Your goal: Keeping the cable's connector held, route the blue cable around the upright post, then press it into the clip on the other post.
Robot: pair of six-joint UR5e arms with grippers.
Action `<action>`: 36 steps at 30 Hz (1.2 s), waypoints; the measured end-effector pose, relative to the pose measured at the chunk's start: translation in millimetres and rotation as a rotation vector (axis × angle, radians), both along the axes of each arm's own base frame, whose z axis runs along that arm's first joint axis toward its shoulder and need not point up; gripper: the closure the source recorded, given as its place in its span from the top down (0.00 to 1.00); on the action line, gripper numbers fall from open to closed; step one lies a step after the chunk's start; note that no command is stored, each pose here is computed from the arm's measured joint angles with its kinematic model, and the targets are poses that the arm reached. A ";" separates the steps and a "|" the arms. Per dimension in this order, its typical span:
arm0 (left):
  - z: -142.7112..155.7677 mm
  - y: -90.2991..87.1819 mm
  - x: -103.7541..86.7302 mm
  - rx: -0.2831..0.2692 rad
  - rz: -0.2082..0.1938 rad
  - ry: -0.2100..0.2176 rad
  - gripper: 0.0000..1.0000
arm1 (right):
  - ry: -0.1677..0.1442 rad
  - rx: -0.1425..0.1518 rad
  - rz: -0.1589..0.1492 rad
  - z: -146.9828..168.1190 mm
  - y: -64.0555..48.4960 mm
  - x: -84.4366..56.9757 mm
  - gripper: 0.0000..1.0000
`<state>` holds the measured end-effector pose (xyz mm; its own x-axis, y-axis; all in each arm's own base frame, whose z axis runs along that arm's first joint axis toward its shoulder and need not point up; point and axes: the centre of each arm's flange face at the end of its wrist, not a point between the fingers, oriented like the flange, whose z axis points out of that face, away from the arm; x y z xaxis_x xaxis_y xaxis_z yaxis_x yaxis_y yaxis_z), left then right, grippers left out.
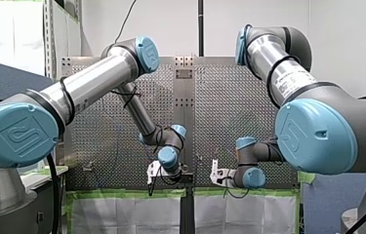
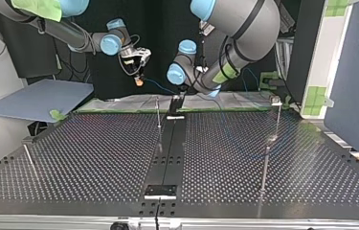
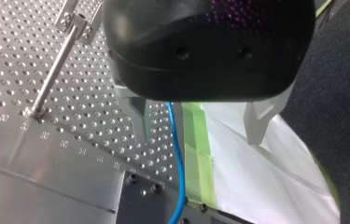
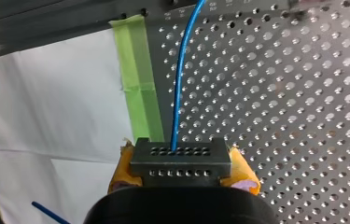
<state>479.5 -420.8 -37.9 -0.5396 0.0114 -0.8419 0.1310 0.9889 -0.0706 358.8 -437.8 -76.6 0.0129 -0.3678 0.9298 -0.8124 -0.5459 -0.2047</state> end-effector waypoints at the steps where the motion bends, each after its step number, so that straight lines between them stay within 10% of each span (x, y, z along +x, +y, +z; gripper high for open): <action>1: 0.1 -0.4 -0.1 0.002 -0.002 -0.002 1.00 | 0.002 0.003 0.000 -0.1 0.1 -0.4 0.00; 36: -0.4 -14.2 -4.1 -0.019 -0.081 -0.013 1.00 | -0.018 0.012 0.067 1.3 2.0 5.3 0.00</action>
